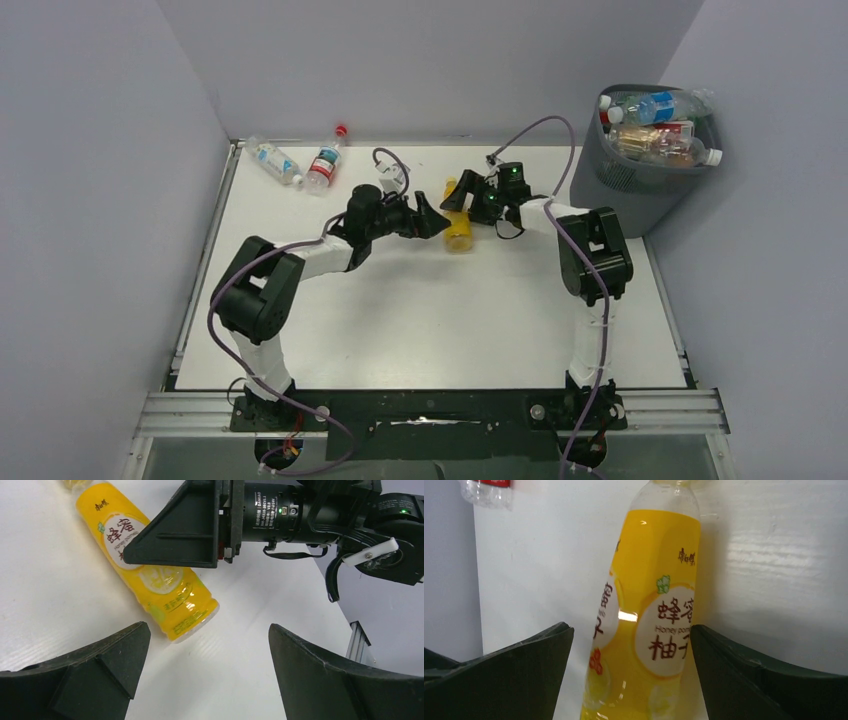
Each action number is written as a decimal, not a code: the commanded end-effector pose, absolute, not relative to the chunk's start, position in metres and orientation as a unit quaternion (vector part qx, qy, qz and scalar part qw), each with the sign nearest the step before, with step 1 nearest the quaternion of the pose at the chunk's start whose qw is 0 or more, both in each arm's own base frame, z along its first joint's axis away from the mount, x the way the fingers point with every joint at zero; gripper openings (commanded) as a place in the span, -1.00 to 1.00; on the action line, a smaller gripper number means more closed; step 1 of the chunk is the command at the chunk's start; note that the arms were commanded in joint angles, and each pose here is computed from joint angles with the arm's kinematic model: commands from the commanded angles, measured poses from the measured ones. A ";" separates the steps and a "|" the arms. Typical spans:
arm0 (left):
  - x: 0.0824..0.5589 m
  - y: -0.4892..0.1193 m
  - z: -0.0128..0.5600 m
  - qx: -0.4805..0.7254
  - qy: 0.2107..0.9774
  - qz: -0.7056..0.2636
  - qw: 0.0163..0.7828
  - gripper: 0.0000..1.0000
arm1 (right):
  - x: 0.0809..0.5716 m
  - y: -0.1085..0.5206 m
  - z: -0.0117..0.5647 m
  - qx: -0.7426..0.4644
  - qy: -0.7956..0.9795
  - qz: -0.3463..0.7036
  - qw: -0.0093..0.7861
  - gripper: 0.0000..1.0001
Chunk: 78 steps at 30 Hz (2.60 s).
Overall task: Put the plastic bottles in the bin
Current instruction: Adjust the plastic bottle at the center of the board.
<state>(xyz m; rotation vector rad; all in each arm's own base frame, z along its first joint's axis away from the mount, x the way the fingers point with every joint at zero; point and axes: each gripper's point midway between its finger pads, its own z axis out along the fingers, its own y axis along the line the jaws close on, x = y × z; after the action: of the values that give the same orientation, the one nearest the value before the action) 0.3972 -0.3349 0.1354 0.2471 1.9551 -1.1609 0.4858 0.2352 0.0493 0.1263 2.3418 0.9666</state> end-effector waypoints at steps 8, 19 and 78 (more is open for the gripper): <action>0.373 -0.306 0.175 0.084 0.767 -0.447 0.453 0.81 | 0.467 0.272 0.141 -0.002 0.832 0.424 0.358 0.88; 0.463 -0.244 0.146 0.117 0.812 -0.290 0.493 0.81 | 0.460 0.203 0.224 0.009 0.851 0.277 0.445 0.78; 0.515 -0.251 0.092 0.229 0.842 -0.217 0.438 0.87 | 0.472 0.240 0.192 -0.029 0.875 0.272 0.399 0.49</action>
<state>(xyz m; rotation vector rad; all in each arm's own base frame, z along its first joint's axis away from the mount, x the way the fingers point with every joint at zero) 0.5173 -0.2371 0.0551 0.5644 2.1804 -0.5828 0.4599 0.2595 0.0878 -0.0067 2.4009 0.8572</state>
